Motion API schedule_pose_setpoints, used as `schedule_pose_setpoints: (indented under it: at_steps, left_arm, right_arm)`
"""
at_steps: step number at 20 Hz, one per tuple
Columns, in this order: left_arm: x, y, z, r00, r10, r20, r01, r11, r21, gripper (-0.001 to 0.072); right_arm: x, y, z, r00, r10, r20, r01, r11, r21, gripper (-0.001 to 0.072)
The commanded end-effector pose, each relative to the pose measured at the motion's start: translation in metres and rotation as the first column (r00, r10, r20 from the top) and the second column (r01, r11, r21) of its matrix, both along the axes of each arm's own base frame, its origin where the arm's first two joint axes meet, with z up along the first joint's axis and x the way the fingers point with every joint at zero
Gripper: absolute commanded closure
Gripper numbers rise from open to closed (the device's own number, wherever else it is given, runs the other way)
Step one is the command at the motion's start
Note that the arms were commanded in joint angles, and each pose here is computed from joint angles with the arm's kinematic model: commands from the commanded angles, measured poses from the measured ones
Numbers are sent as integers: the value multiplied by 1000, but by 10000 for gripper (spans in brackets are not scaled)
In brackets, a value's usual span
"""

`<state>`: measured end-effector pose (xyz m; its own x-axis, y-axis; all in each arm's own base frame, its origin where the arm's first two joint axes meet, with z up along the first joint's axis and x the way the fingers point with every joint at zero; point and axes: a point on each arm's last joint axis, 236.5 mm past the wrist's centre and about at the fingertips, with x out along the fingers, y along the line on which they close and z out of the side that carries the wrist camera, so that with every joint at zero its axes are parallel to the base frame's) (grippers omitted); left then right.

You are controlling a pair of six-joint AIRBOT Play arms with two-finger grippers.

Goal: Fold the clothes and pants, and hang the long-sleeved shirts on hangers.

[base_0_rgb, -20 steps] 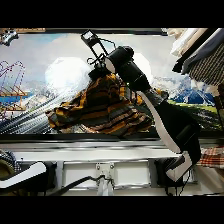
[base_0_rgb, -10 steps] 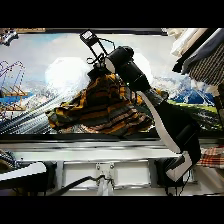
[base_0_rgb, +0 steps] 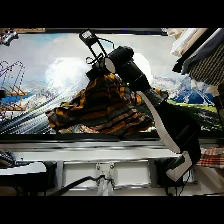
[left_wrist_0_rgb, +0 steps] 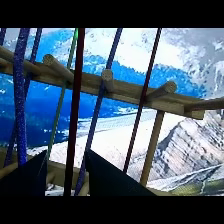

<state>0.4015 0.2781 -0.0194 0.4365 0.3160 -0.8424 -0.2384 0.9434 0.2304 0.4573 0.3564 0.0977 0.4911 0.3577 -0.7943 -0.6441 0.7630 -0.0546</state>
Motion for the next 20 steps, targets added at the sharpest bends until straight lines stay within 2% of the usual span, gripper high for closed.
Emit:
schedule_pose_setpoints:
  at_steps: [1,2,5,8,13,20]
  left_arm:
    - [3,2,-5,1000,-1,1,1,1000,1,525]
    - [4,3,-5,1000,-1,6,1,1000,4,574]
    - [8,0,-2,1000,-8,16,8,1000,10,647]
    - [14,-10,-1,999,-42,14,42,999,16,693]
    - [29,-31,15,991,-130,29,128,990,58,693]
    - [29,-30,103,975,-170,143,136,966,222,694]
  right_arm:
    - [-1,1,0,1000,2,-3,-2,1000,4,694]
    - [-1,2,0,1000,2,-5,-2,1000,6,694]
    - [-3,2,-2,1000,3,-12,-3,1000,4,694]
    - [-6,1,-4,1000,4,-29,-4,1000,-1,694]
    - [-9,0,-6,999,5,-46,-6,1000,-3,694]
    - [-11,-1,-7,999,5,-54,-6,1000,-10,694]
